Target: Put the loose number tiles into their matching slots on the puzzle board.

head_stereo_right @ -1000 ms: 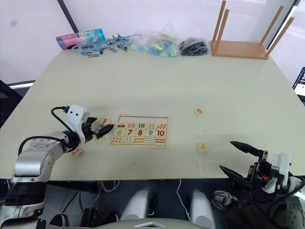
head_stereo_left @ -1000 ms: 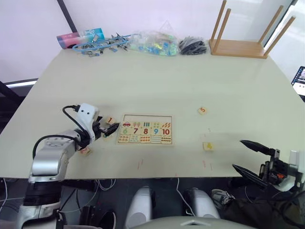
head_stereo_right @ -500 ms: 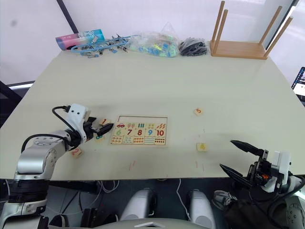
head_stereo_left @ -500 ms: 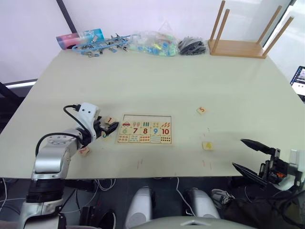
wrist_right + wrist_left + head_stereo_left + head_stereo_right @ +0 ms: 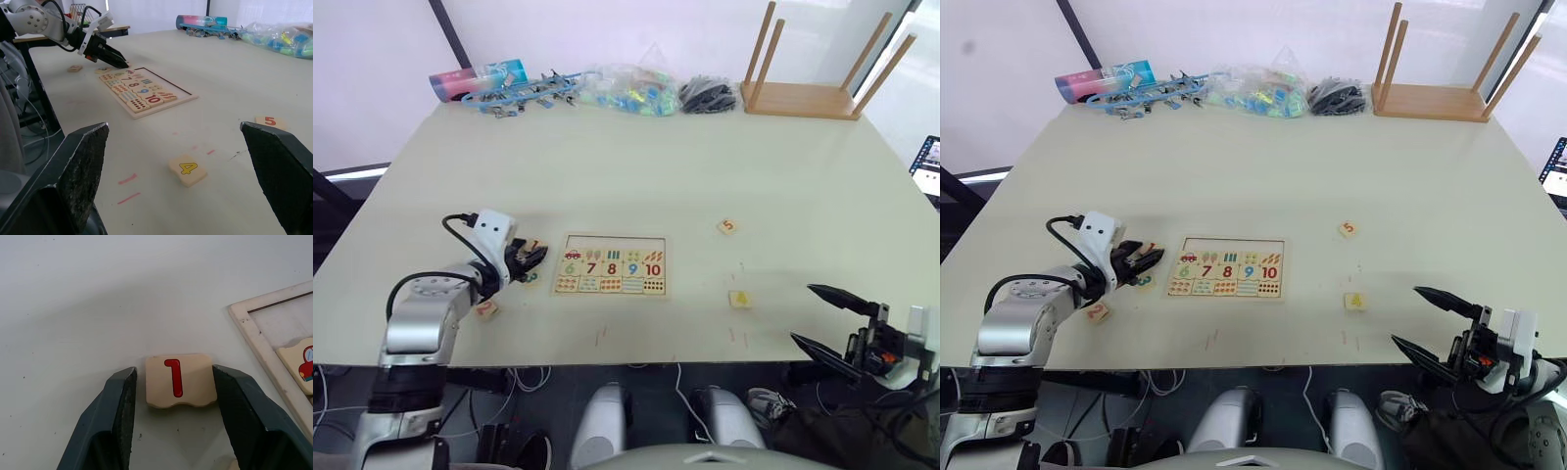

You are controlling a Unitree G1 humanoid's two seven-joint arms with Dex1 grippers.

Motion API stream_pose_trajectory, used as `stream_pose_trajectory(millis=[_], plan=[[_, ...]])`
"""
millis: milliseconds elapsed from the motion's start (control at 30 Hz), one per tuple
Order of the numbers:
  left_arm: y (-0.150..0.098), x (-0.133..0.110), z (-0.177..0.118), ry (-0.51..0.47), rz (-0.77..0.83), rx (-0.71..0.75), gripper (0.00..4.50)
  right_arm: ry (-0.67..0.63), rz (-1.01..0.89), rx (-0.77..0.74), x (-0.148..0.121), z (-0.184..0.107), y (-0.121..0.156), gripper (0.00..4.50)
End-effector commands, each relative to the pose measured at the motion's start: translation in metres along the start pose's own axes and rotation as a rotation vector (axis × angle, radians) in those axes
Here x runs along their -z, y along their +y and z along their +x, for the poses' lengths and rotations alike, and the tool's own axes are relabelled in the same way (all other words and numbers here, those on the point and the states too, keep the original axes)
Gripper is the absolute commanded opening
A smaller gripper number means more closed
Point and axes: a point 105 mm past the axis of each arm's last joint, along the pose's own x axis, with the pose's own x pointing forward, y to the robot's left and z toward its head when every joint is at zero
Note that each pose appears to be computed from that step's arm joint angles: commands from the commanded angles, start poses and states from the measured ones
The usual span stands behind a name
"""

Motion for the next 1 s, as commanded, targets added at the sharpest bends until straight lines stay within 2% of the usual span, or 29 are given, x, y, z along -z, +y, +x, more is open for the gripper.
stream_pose_trajectory(millis=[33,67,167,200,433,700,1000], plan=[[0.003,0.008,0.002,0.035,-0.001,-0.016,2.59,-0.010,-0.031,-0.013,-0.008,0.002,0.000,4.50],[0.002,0.008,0.002,0.035,-0.005,-0.013,2.59,-0.010,-0.031,-0.013,-0.008,0.003,0.000,4.50],[0.005,0.009,0.001,0.032,-0.040,-0.035,1.65,-0.011,-0.032,-0.018,-0.008,0.003,0.000,4.50],[0.006,0.009,0.001,0.032,-0.052,-0.044,1.49,-0.011,-0.031,-0.020,-0.009,0.004,0.000,4.50],[0.014,0.010,-0.004,0.013,-0.128,-0.133,1.49,-0.007,-0.024,-0.067,-0.010,0.006,0.000,4.50],[0.044,0.015,-0.032,-0.047,-0.313,-0.529,1.49,0.034,-0.028,-0.232,-0.014,0.005,-0.003,4.50],[0.053,0.027,-0.052,-0.038,-0.495,-0.786,1.49,0.070,-0.055,-0.355,-0.020,0.005,-0.019,4.50]])
